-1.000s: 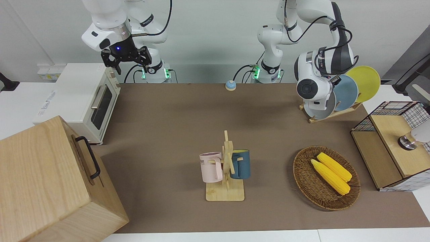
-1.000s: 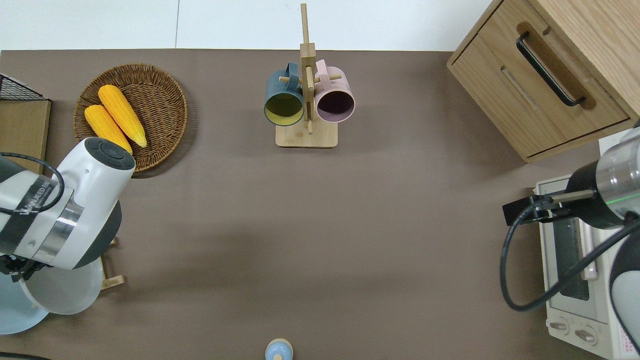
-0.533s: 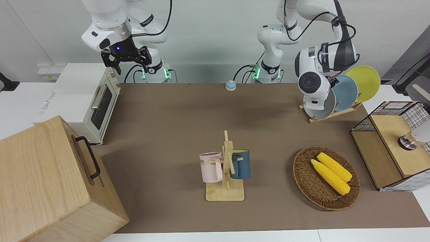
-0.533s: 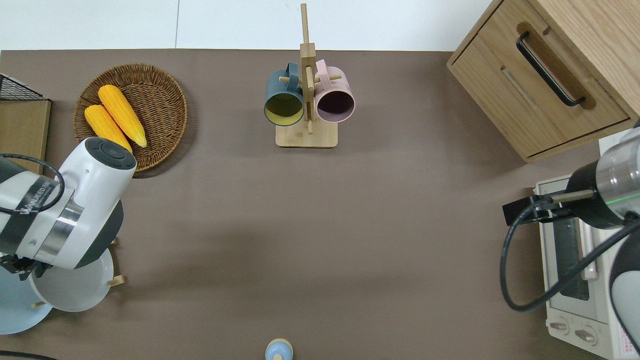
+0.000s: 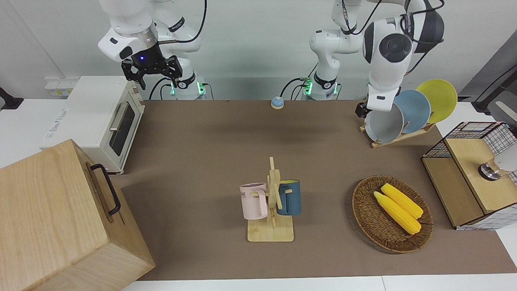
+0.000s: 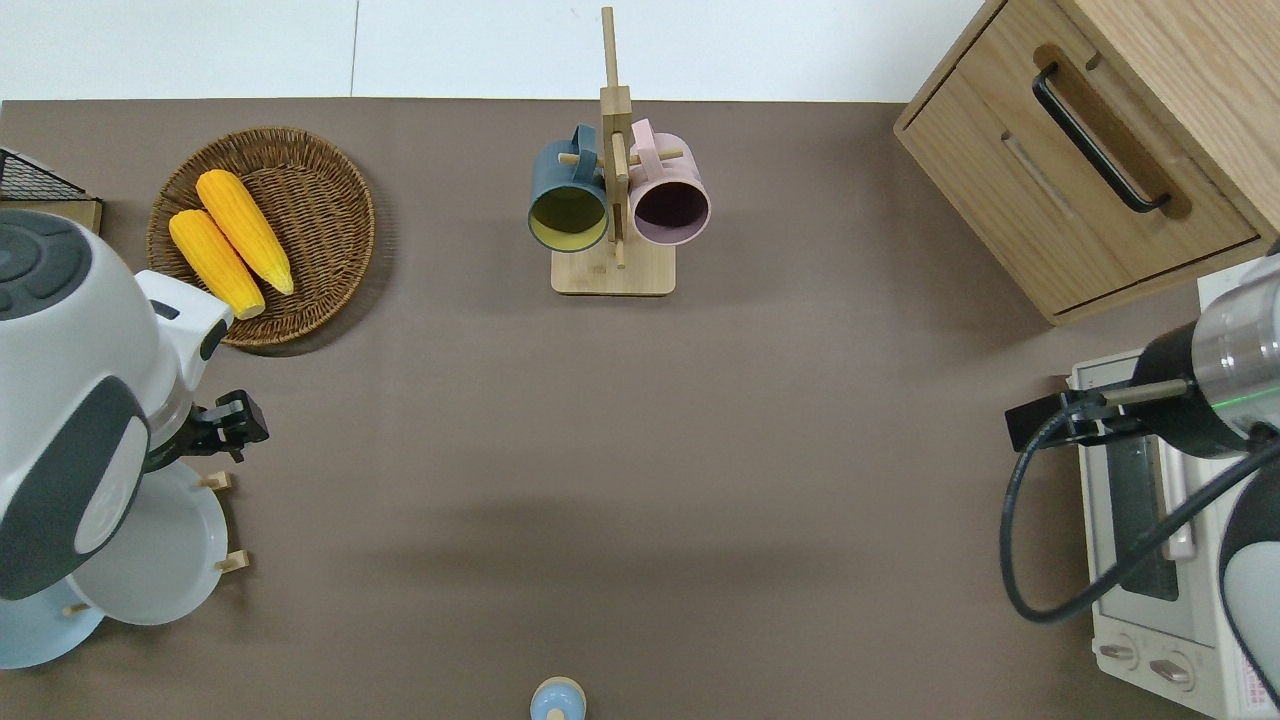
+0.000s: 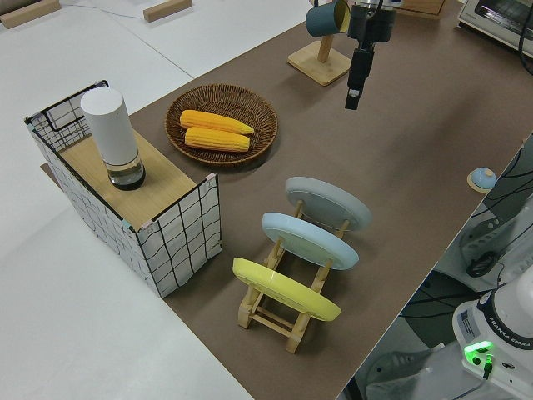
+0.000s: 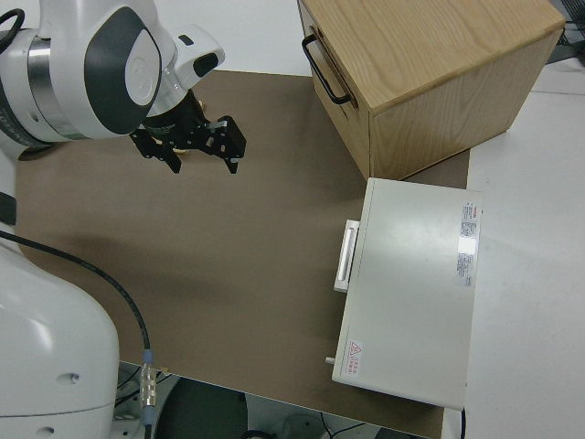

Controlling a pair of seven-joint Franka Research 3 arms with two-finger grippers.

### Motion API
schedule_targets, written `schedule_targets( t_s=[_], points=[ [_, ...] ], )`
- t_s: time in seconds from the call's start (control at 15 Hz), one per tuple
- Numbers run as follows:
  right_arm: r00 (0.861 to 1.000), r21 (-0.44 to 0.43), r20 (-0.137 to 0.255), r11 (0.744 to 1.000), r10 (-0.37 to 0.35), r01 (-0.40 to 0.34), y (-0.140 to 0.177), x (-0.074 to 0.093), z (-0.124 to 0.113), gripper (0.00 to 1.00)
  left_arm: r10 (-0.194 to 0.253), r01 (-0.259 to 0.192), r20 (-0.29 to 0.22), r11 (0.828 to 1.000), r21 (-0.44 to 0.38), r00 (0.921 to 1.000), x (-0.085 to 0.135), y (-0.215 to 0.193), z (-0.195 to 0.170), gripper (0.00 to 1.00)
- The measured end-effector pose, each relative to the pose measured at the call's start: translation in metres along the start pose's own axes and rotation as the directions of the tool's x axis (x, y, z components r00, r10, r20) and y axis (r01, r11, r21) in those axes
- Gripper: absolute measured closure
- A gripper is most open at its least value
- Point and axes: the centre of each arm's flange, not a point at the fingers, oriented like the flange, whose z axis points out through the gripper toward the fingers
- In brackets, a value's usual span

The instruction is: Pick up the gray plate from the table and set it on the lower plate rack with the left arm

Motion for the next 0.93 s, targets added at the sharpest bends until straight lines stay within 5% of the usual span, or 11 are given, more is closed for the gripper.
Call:
schedule_targets(
  t_s=[0.13, 0.33, 0.53, 0.93],
  points=[
    [1.000, 0.000, 0.000, 1.000, 0.000, 0.000, 0.000, 0.000, 0.000, 0.01, 0.066, -0.068, -0.033, 0.995, -0.079, 0.9973, -0.008, -0.007, -0.024, 0.01],
    [1.000, 0.000, 0.000, 1.000, 0.000, 0.000, 0.000, 0.000, 0.000, 0.01, 0.151, -0.164, -0.075, 0.964, -0.210, 0.9857, -0.012, -0.034, -0.053, 0.01],
    [1.000, 0.000, 0.000, 1.000, 0.000, 0.000, 0.000, 0.000, 0.000, 0.01, 0.169, -0.196, -0.119, 0.942, -0.274, 0.9784, -0.013, -0.061, -0.071, 0.01],
    [1.000, 0.000, 0.000, 1.000, 0.000, 0.000, 0.000, 0.000, 0.000, 0.01, 0.189, -0.228, -0.156, 0.931, -0.285, 0.9694, -0.023, -0.054, -0.089, 0.00]
  ],
)
